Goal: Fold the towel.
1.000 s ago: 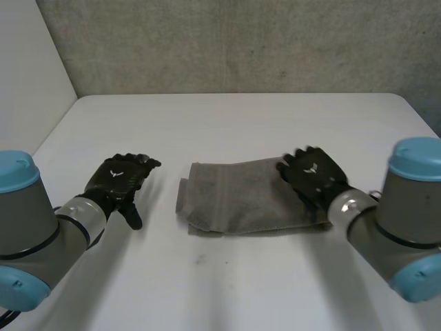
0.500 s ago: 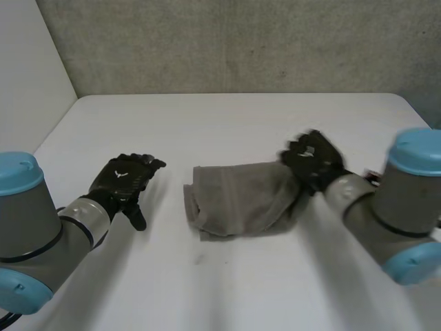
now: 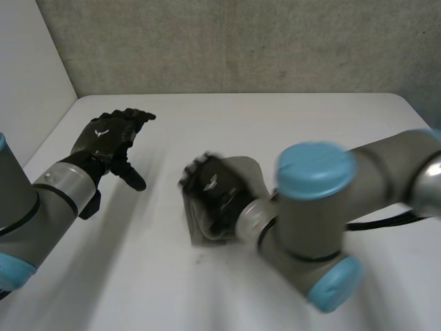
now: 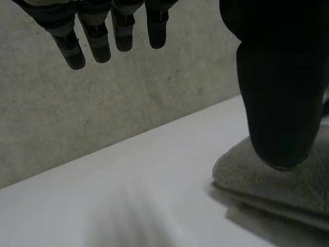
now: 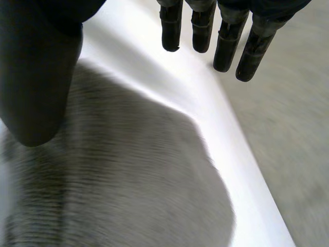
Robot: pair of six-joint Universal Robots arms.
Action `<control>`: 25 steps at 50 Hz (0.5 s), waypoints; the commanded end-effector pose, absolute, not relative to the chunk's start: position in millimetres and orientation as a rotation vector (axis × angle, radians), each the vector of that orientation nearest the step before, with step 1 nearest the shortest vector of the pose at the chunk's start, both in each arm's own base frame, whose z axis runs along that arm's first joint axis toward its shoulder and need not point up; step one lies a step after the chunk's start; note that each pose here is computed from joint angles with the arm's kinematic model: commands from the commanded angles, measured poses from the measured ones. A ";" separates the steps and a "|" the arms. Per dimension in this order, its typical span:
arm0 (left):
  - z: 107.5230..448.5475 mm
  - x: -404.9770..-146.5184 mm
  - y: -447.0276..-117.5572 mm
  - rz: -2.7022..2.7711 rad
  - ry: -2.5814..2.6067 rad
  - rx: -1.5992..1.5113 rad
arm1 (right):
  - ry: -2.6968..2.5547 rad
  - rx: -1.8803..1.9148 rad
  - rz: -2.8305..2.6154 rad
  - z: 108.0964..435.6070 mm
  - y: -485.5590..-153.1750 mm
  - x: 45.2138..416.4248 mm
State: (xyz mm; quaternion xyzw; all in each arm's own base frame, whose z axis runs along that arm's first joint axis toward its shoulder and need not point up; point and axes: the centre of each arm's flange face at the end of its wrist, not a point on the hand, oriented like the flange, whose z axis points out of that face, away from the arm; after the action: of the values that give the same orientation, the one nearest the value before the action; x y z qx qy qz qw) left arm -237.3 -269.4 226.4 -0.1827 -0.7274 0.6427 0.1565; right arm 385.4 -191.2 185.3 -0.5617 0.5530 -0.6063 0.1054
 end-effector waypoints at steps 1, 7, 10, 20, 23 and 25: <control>225.8 -265.2 -265.5 1.676 -2.086 -0.494 | 1.907 -0.900 -1.687 224.0 -238.2 333.3; 207.5 -305.0 -250.1 1.559 -2.098 -0.596 | 2.084 -0.873 -1.546 196.9 -251.9 318.8; 196.0 -317.2 -249.5 1.552 -2.120 -0.609 | 2.126 -0.931 -1.519 180.6 -258.3 320.6; 135.0 -342.5 -258.1 1.515 -2.285 -0.668 | 2.175 -1.067 -1.482 135.8 -274.1 331.7; 129.3 -341.0 -260.9 1.525 -2.333 -0.710 | 2.169 -1.120 -1.494 131.7 -276.4 334.2; 129.9 -339.9 -261.2 1.528 -2.342 -0.719 | 2.162 -1.140 -1.507 133.3 -276.7 334.4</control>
State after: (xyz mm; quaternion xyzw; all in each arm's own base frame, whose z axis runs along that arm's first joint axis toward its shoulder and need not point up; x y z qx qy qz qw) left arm -342.4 -254.7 143.9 -0.2376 -0.7939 0.5340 0.1679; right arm 329.6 -272.6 140.0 -0.3697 0.7575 -0.5164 0.1512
